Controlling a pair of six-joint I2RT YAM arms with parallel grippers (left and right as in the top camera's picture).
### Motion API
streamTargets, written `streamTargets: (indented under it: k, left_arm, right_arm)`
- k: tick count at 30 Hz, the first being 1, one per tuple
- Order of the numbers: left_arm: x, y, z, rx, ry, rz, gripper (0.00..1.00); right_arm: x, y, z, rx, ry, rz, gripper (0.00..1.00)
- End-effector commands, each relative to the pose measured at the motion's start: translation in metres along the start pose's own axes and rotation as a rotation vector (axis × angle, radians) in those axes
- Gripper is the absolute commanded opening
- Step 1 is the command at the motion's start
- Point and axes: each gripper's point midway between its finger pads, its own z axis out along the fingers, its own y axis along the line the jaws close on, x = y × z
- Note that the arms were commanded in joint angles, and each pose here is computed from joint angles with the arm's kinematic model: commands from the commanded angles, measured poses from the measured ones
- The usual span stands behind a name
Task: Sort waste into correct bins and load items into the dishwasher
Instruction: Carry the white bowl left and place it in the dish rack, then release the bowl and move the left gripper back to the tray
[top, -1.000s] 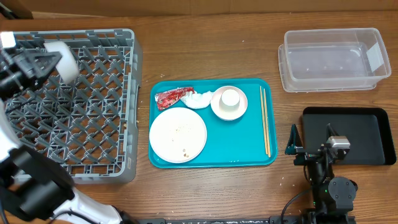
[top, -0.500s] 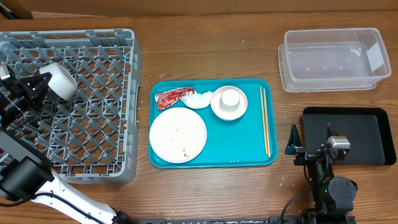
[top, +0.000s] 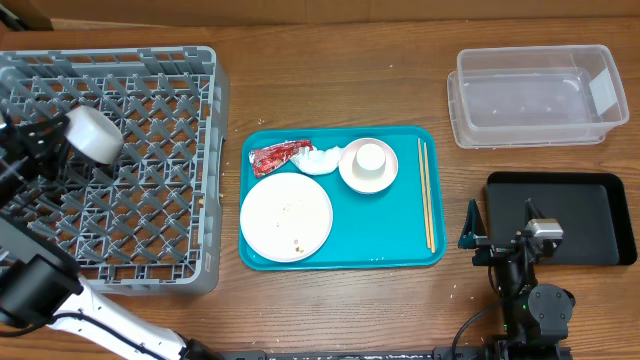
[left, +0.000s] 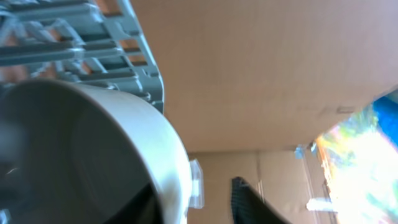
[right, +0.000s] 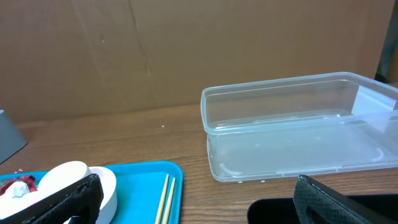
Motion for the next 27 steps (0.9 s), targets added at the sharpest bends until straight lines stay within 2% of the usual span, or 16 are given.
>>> streamTargets:
  k: [1, 2, 3, 9, 14, 17, 19, 20, 21, 22, 24, 27]
  left_arm:
    - [-0.015, 0.006, -0.037, -0.022, -0.084, -0.079, 0.69]
    - [-0.017, 0.006, -0.045, -0.023, -0.104, -0.087, 0.88]
    - [-0.020, 0.007, -0.054, -0.024, -0.122, -0.094, 1.00]
    - [-0.024, 0.003, -0.085, -0.024, -0.190, -0.147, 1.00]
    - [-0.022, -0.009, -0.086, -0.027, -0.193, -0.136, 0.87]
    - [-0.021, -0.008, -0.086, -0.072, -0.202, -0.166, 0.79]
    - [-0.020, -0.013, -0.085, -0.072, -0.201, -0.158, 0.66]
    - [-0.019, -0.017, -0.083, -0.074, -0.198, -0.148, 0.55]
    - [-0.018, -0.021, -0.081, -0.078, -0.194, -0.140, 0.36]
    - [-0.015, -0.026, -0.075, -0.085, -0.184, -0.134, 0.22]
    - [-0.009, -0.039, -0.062, -0.090, -0.158, -0.110, 0.04]
    - [0.009, -0.067, -0.029, -0.102, -0.084, -0.020, 0.04]
  right_arm:
    - [0.002, -0.001, 0.000, 0.005, -0.005, -0.004, 1.00]
    - [0.002, -0.001, 0.000, 0.006, -0.005, -0.004, 1.00]
    - [0.002, -0.001, 0.000, 0.005, -0.005, -0.004, 1.00]
    - [0.002, -0.001, 0.000, 0.005, -0.004, -0.004, 1.00]
    - [0.002, -0.001, 0.000, 0.006, -0.005, -0.004, 1.00]
    - [0.002, -0.001, 0.000, 0.005, -0.005, -0.004, 1.00]
    - [0.002, -0.001, 0.000, 0.005, -0.005, -0.004, 1.00]
    - [0.002, -0.001, 0.000, 0.006, -0.005, -0.004, 1.00]
    - [0.002, -0.001, 0.000, 0.005, -0.005, -0.004, 1.00]
    - [0.002, -0.001, 0.000, 0.005, -0.005, -0.004, 1.00]
    - [0.002, -0.001, 0.000, 0.005, -0.005, -0.004, 1.00]
    - [0.002, -0.001, 0.000, 0.006, -0.005, -0.004, 1.00]
